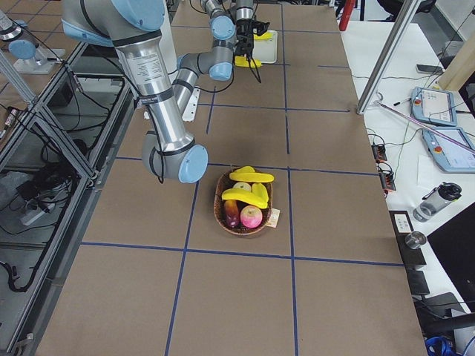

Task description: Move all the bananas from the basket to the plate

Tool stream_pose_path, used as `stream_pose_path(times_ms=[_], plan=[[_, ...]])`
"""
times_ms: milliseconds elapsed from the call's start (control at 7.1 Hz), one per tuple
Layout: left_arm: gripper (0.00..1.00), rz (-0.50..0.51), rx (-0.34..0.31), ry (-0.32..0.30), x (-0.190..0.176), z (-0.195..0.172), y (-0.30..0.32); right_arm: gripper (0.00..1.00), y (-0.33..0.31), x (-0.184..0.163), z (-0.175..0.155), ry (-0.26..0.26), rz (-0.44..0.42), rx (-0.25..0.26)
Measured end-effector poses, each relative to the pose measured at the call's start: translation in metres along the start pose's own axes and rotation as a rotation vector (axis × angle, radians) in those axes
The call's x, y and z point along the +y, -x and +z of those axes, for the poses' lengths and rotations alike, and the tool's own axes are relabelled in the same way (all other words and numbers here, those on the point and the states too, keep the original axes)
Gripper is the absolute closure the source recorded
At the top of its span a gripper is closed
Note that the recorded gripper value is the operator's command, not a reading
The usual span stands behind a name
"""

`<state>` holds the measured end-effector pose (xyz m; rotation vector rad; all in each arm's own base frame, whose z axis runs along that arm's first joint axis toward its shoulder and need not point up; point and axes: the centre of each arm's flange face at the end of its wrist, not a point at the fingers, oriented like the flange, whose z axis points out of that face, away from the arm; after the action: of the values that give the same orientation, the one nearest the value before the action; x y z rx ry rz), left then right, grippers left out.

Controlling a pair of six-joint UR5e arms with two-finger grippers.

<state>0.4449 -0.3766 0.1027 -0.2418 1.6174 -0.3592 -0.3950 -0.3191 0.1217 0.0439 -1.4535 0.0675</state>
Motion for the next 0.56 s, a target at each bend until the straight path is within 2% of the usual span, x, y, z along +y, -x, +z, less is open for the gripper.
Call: stream_pose_path(times_ms=[141,282,423,564], plan=[[0.87,0.002,0.0,-0.002,0.0012,0.0021,0.0007,0.97,0.0005,0.0004,-0.0007,0.0,-0.001,-0.002],[1.0,0.004,0.002,-0.002,0.0022,0.002,0.0006,0.76,0.0011,0.0009,-0.0018,0.001,-0.003,-0.004],[1.0,0.007,0.003,-0.002,0.0026,0.0008,0.0009,0.01,0.0019,0.0011,-0.0036,0.002,-0.005,-0.007],[1.0,0.008,0.003,0.0,0.003,-0.0001,0.0016,0.0,0.0029,0.0022,-0.0057,0.004,-0.008,-0.011]])
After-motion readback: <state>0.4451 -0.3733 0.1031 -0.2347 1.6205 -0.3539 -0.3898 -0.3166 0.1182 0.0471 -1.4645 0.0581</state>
